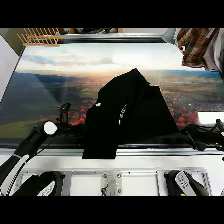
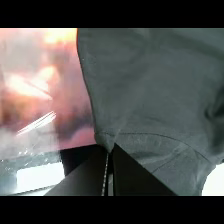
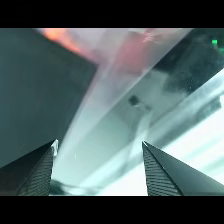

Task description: Fold the clothes and pants, and hang the long-sleeved shirts on hangers.

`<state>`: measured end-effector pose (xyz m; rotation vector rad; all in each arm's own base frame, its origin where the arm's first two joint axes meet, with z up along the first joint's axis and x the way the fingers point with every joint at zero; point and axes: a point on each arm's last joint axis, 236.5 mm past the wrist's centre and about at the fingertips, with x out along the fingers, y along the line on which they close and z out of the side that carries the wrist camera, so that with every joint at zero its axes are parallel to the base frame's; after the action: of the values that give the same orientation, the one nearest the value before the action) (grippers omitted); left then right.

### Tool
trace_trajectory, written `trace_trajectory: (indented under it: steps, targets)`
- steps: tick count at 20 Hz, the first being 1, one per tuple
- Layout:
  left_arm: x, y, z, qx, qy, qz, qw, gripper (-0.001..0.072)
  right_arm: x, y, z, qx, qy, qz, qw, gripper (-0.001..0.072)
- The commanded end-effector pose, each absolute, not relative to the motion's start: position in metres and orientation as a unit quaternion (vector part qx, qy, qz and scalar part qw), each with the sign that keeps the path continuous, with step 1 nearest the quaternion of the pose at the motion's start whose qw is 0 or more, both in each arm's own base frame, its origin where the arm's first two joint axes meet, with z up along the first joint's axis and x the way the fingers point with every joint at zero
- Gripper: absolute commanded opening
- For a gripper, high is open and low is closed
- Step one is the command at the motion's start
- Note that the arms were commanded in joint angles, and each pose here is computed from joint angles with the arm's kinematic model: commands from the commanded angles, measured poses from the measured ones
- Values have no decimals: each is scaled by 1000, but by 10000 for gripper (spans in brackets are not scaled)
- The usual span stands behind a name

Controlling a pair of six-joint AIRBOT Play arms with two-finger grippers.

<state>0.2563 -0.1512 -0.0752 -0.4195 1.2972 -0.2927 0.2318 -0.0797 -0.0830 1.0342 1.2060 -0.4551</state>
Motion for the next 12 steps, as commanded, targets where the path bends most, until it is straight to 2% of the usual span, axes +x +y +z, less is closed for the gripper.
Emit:
trace_trajectory:
  steps: [1, 9, 10, 11, 12]
  targets:
    - [254, -148, -65, -195, 579, -139, 780, 7, 256, -74, -103, 497, 502, -189, 683, 584]
    - [256, -149, -57, -195, 566, -143, 788, 7, 288, -33, -129, 460, 523, -147, 702, 579]
    - [256, -149, -57, -195, 566, -143, 788, 7, 290, -33, -129, 456, 521, -146, 706, 463]
    - [256, -149, -57, -195, 566, -143, 788, 8, 292, -33, -128, 451, 521, -142, 711, 195]
    - [257, -149, -56, -195, 565, -143, 789, 7, 295, -34, -125, 441, 520, -134, 719, 46]
